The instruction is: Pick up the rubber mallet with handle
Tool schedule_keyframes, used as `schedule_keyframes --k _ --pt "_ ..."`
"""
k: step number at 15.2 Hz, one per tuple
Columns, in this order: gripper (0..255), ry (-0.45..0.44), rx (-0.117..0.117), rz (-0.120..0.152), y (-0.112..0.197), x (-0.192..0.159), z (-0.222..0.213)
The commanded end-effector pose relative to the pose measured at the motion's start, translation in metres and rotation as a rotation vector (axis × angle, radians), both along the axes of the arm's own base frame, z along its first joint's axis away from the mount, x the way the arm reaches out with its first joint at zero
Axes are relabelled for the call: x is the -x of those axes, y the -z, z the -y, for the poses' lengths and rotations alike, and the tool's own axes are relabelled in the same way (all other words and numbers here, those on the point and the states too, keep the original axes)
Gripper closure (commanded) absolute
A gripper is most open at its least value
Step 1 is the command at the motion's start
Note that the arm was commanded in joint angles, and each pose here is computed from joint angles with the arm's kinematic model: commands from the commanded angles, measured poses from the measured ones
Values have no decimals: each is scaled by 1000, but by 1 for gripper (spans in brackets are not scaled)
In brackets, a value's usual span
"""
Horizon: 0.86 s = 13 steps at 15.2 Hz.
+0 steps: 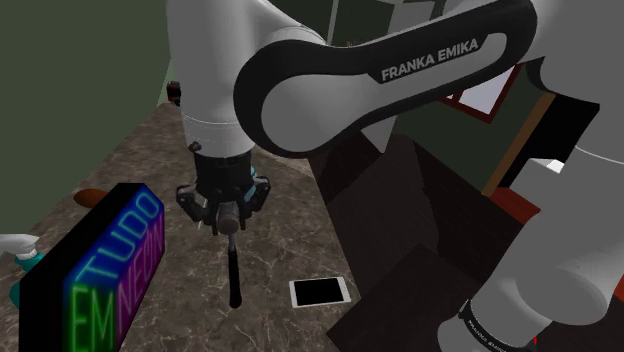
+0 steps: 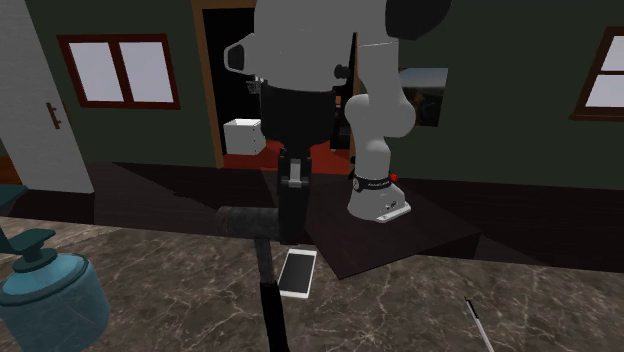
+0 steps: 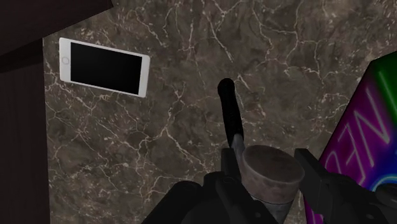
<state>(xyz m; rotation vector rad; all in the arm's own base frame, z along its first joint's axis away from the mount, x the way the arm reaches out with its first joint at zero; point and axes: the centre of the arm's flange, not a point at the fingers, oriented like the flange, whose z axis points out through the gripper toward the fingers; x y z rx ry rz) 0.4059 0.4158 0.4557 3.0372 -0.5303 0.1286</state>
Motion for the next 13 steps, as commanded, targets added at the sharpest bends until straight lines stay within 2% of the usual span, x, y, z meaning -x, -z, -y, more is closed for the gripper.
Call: schedule_keyframes --k 1,11,13 --pt "255 0 0 0 -10 0 1" --pt "255 0 0 0 -63 0 1" --pt "255 0 0 0 -64 0 1"
